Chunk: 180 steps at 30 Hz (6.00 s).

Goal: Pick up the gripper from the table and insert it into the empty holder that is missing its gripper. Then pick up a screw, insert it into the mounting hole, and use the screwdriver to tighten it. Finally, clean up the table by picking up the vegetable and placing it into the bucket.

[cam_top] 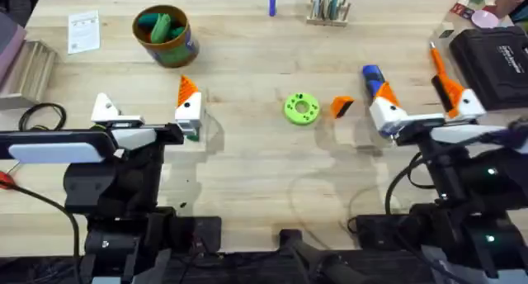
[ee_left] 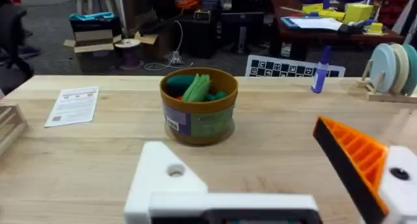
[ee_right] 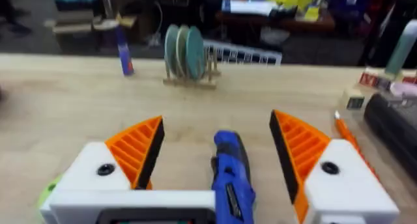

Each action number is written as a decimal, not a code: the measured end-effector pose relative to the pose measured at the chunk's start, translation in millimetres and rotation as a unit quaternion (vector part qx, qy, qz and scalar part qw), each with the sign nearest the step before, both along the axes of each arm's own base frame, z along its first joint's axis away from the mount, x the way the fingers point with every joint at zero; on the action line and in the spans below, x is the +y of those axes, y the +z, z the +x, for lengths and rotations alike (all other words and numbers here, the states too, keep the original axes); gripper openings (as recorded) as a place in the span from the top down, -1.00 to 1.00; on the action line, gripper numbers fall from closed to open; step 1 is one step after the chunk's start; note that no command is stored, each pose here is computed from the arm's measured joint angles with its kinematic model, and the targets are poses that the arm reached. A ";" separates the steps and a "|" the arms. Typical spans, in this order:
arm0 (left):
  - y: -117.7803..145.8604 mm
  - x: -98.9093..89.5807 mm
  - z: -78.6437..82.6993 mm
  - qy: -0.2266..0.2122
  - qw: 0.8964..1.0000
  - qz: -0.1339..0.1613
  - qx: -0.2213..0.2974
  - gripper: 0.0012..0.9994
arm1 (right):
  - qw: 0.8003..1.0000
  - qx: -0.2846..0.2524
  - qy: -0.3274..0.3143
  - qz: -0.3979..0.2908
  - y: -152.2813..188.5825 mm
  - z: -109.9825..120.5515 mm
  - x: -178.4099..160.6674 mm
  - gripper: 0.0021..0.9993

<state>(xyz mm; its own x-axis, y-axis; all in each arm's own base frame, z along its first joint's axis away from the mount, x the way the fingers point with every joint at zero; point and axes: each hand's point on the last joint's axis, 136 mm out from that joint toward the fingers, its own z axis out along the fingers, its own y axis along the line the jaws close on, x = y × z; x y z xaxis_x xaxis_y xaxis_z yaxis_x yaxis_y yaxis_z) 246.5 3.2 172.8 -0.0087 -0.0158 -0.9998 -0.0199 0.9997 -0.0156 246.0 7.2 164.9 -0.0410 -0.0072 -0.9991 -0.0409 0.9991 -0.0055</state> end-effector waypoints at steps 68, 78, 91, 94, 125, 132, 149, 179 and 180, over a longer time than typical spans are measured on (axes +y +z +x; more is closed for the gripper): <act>-122.6 -14.9 17.8 -0.052 0.711 -0.008 0.701 -0.97 | 0.894 0.449 0.002 -0.005 46.5 -16.9 -0.1 -0.98; -143.5 -15.4 11.3 -0.053 0.681 -0.011 0.730 -0.64 | 0.894 0.449 0.002 -0.005 46.5 -16.9 -0.1 -0.98; -141.9 -25.0 16.0 -0.070 0.689 -0.022 0.721 0.97 | 0.894 0.449 0.002 -0.005 46.5 -16.9 -0.1 -0.98; -142.0 -25.0 16.7 -0.070 0.690 -0.022 0.720 0.97 | 0.894 0.449 0.002 -0.005 46.4 -16.8 -0.1 -0.98; -2.4 -21.3 29.3 -0.059 0.816 -0.012 0.575 0.97 | 0.894 0.449 0.002 -0.005 46.5 -16.9 -0.1 -0.98; -2.4 -21.0 29.4 -0.058 0.816 -0.011 0.575 -0.73 | 0.894 0.449 0.002 -0.005 46.5 -16.9 -0.1 -0.98; 40.1 -27.6 9.9 -0.075 0.856 -0.020 0.511 -0.97 | 0.894 0.449 0.002 -0.005 46.4 -16.9 -0.1 -0.98; 93.0 -33.7 -46.5 -0.129 0.937 0.078 0.315 -0.97 | 0.894 0.449 0.002 -0.006 46.4 -16.9 -0.1 -0.98; 89.4 -33.9 -38.2 -0.129 0.940 0.081 0.304 -0.97 | 0.893 0.449 0.002 -0.006 46.4 -16.9 -0.1 -0.98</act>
